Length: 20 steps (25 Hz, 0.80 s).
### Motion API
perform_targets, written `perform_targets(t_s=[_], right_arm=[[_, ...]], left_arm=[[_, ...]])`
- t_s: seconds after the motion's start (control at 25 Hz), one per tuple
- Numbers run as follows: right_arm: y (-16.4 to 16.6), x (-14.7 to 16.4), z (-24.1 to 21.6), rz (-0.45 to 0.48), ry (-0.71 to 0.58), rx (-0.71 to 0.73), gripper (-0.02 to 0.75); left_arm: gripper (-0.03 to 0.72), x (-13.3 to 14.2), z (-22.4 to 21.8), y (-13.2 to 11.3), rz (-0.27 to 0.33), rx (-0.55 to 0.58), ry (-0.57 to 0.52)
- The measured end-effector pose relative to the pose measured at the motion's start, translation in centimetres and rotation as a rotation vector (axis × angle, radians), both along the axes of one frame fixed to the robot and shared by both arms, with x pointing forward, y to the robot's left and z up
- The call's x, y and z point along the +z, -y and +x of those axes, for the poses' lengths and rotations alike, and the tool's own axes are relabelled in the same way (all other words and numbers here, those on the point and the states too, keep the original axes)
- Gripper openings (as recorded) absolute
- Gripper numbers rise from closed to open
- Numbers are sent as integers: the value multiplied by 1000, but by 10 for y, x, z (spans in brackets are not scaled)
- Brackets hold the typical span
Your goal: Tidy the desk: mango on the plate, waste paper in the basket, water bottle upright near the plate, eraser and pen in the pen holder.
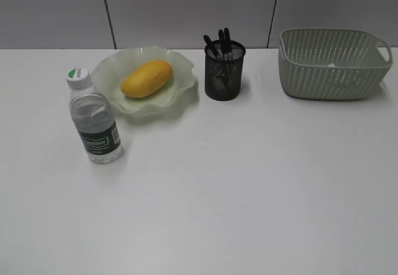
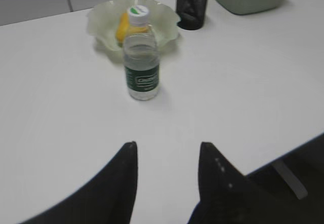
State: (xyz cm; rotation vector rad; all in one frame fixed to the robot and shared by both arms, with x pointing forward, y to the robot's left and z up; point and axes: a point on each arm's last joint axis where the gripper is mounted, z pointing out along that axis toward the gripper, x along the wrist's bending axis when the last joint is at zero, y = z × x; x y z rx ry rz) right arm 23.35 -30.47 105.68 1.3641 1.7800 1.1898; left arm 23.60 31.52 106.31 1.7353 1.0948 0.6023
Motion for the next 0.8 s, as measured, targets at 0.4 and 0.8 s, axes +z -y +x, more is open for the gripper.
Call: perform_targets(t_s=[0.4,0.8], right_arm=[[-2,0,-1,1,1,-343,312],[-2,0,-1,4,-1,-346,312]], left_arm=[[293,0,-6,3,-1,463,4],[247,0,-6,3,-1,466,4]])
